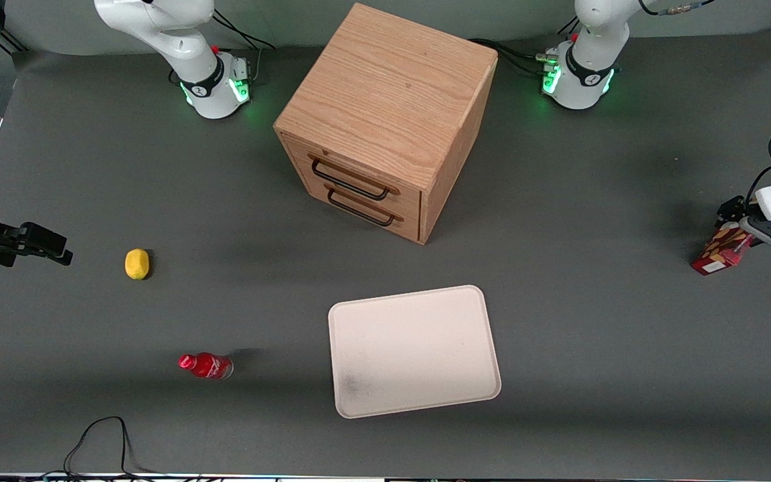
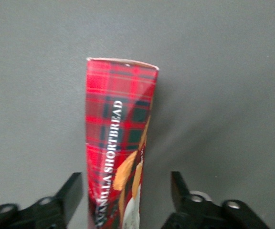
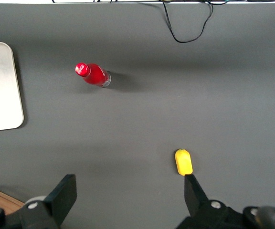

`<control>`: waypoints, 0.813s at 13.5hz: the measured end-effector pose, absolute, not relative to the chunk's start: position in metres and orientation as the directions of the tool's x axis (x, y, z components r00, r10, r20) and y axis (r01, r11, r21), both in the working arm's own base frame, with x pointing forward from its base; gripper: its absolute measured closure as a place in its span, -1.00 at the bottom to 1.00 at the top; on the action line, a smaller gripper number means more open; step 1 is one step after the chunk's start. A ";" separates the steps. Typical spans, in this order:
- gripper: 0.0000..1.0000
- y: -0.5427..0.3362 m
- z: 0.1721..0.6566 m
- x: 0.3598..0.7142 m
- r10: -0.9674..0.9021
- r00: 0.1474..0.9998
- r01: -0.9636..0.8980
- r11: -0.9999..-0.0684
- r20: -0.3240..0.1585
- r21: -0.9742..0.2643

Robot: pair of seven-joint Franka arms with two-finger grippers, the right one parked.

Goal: Place red cookie box on tray
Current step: 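Close the left gripper on the cookie box's end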

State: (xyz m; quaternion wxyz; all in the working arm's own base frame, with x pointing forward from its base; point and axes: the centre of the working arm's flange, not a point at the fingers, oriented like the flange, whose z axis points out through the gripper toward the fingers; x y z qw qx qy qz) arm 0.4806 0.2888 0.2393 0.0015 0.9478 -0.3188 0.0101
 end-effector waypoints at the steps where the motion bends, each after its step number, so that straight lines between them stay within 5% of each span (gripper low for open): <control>1: -0.22 0.290 0.241 0.482 -0.604 0.797 -0.604 -0.797 0.021 -0.006; 6: 0.90 0.295 0.246 0.483 -0.609 0.793 -0.609 -0.793 0.016 0.004; 11: 0.93 0.299 0.299 0.493 -0.612 0.791 -0.611 -0.790 0.002 0.057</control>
